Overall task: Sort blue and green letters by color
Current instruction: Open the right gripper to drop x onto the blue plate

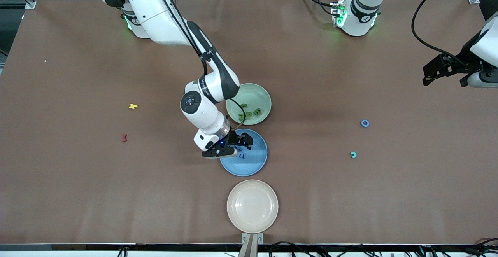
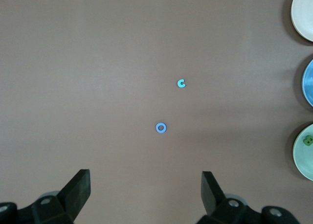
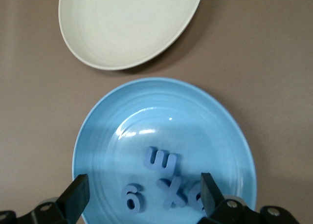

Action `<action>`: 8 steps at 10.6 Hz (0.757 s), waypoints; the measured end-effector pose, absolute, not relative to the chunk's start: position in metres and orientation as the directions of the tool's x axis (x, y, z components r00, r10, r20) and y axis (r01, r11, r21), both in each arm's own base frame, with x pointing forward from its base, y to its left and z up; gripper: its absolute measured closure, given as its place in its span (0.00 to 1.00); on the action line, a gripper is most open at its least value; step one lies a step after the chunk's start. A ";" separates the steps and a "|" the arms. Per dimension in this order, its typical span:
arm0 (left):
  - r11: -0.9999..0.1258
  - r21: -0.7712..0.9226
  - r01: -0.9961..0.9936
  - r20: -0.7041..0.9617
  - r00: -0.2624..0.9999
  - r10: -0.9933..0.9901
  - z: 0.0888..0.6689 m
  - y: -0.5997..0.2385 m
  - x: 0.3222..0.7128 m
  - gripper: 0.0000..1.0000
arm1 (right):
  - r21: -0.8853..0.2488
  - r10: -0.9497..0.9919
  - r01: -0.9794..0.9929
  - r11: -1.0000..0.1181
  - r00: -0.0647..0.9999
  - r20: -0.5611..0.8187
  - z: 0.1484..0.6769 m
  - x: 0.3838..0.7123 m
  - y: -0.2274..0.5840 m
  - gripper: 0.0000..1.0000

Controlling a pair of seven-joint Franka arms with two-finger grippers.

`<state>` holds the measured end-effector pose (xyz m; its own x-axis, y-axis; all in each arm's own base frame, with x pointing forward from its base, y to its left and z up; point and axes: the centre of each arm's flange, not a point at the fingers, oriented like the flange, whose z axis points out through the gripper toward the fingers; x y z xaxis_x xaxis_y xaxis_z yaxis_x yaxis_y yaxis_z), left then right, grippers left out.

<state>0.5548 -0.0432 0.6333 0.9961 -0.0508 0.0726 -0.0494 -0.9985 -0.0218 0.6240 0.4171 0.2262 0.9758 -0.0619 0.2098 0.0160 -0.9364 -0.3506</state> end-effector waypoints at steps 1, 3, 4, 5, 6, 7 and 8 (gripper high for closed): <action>-0.999 -0.022 -0.050 0.073 0.996 -0.051 0.633 -0.043 0.555 0.00 | -0.352 -0.076 0.002 -0.936 0.975 0.209 0.231 0.632 0.406 0.00; -0.998 -0.022 -0.050 0.073 0.996 -0.052 0.633 -0.043 0.555 0.00 | -0.354 -0.097 -0.020 -0.935 0.975 0.202 0.253 0.655 0.370 0.00; -0.998 -0.022 -0.050 0.073 0.996 -0.052 0.634 -0.043 0.555 0.00 | -0.351 -0.092 -0.018 -0.936 0.976 0.196 0.268 0.665 0.349 0.00; -0.998 -0.022 -0.050 0.073 0.996 -0.052 0.634 -0.042 0.555 0.00 | -0.338 -0.074 0.000 -0.941 0.976 0.205 0.282 0.676 0.324 0.00; -0.999 -0.022 -0.050 0.073 0.996 -0.051 0.634 -0.042 0.555 0.00 | -0.325 -0.062 0.011 -0.946 0.975 0.213 0.293 0.683 0.295 0.00; -0.999 -0.022 -0.050 0.073 0.996 -0.051 0.634 -0.042 0.555 0.00 | -0.310 -0.047 0.021 -0.951 0.977 0.208 0.299 0.685 0.263 0.00; -0.998 -0.022 -0.050 0.073 0.996 -0.052 0.634 -0.042 0.555 0.00 | -0.289 -0.023 0.028 -0.957 0.985 0.171 0.300 0.683 0.228 0.00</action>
